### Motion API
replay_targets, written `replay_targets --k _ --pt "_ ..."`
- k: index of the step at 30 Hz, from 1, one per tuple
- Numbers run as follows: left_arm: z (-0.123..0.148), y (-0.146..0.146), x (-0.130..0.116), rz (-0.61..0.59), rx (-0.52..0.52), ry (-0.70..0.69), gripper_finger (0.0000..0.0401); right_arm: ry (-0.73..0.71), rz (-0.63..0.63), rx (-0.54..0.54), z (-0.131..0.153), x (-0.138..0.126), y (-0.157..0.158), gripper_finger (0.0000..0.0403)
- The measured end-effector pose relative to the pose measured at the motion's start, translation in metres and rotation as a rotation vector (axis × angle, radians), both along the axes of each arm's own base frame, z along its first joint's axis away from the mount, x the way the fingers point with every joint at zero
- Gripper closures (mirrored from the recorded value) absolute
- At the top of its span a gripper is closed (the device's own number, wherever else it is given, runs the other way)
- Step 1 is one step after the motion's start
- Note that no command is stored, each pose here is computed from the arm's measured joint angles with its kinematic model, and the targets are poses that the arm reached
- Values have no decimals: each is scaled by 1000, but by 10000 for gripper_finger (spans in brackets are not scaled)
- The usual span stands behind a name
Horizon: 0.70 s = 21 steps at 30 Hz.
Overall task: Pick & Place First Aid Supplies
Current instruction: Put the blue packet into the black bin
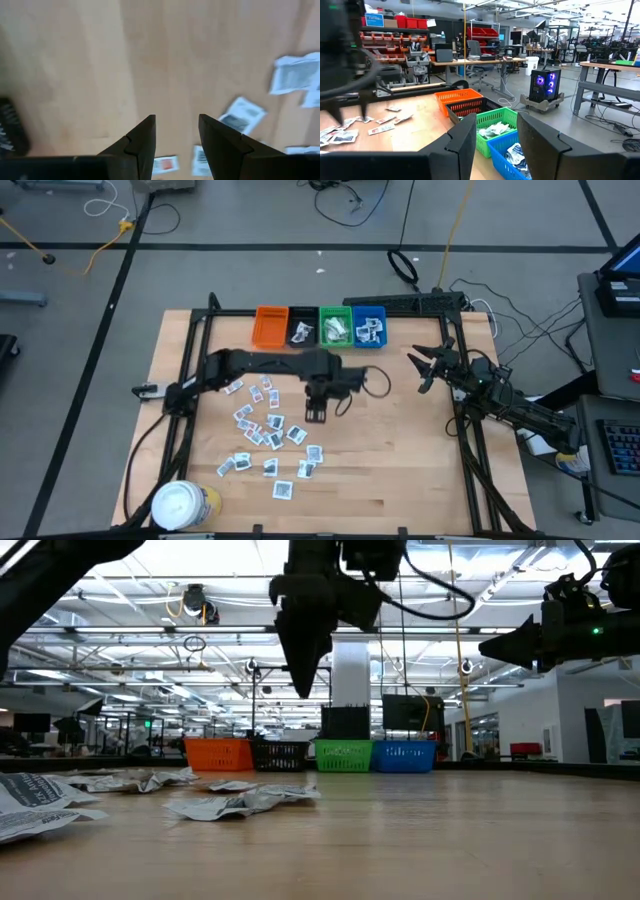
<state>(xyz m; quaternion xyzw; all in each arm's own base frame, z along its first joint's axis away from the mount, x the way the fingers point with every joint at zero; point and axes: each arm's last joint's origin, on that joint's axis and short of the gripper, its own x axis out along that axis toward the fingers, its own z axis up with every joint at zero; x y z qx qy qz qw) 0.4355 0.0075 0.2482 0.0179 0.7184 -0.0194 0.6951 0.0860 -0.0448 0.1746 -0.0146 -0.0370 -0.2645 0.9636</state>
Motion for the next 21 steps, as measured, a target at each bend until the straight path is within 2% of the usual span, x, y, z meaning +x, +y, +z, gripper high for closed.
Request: replay_targets --k 11,16,21 --pt "0 -61 -3 -23 2 0 249 0 0 0 0 0 0 264" --pt "-3 -76 -5 -18 4 3 249 0 0 -1 0 0 0 264" --pt "-22 -83 -7 -4 16 37 249 0 0 0 0 0 0 264"
